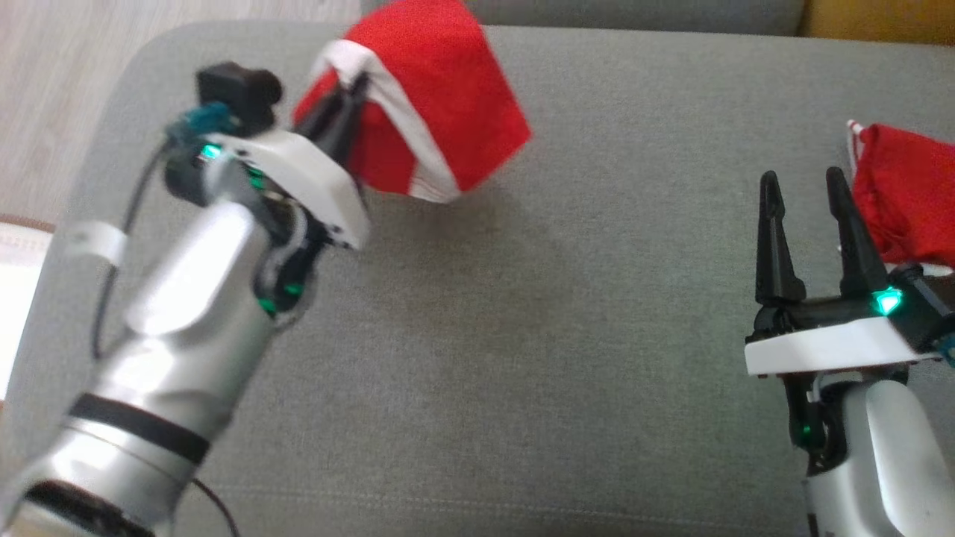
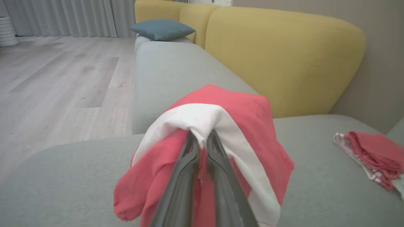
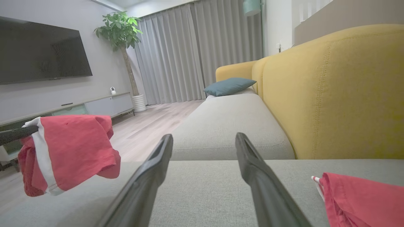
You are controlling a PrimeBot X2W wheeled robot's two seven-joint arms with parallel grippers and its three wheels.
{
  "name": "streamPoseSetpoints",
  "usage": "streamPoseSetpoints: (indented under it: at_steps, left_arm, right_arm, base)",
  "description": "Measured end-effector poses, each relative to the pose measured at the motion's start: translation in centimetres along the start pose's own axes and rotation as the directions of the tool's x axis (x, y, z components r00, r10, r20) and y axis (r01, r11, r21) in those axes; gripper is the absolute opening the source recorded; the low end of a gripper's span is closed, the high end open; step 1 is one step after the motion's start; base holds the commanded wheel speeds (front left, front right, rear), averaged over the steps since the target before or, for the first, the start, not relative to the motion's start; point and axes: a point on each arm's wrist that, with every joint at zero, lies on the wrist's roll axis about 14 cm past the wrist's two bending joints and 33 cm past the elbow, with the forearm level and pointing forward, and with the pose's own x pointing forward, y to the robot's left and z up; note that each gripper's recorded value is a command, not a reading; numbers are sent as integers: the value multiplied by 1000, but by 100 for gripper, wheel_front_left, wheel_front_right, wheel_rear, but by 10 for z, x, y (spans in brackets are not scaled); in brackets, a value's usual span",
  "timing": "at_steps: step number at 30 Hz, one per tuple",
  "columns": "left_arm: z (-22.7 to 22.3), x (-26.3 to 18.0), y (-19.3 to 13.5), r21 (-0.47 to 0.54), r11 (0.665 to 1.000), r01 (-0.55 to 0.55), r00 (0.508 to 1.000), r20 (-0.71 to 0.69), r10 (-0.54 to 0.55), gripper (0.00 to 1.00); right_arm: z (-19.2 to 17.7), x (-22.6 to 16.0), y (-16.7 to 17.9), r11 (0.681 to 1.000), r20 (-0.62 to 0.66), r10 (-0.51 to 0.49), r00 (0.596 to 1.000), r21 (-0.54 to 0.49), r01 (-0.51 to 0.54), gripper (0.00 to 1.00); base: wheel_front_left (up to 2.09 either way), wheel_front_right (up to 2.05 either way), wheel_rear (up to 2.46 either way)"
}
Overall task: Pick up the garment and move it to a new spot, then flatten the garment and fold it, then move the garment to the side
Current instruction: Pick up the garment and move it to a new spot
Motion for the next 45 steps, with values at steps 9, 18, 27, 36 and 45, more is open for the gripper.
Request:
streamPoseSetpoints:
  at_steps: [9, 18, 27, 36, 45]
  left_arm:
    - [-2, 2, -85, -141, 986, 86, 996, 43, -81, 0]
    - [-28, 10, -135, -76, 988, 138, 990, 9, -137, 0]
    - [-90, 5, -162, 50, 973, 226, 966, -142, -217, 2]
    - [-137, -23, -198, 54, 918, 394, 887, -282, -364, 100]
    - [-119, -26, -179, 28, 950, 311, 931, -211, -298, 100]
  right_arm:
    - [7, -16, -13, 999, 8, -43, 999, -7, 43, 100]
    - [3, -27, -29, 996, -6, -91, 996, -8, 91, 100]
    - [-4, -39, -47, 989, -23, -147, 989, -3, 147, 100]
    - [-11, -42, -56, 985, -36, -172, 984, -6, 172, 100]
    - [-6, -31, -42, 991, -19, -130, 991, 3, 130, 100]
  base:
    - [0, 0, 0]
    - [0, 0, 0]
    - [0, 0, 0]
    - [0, 0, 0]
    - [0, 0, 0]
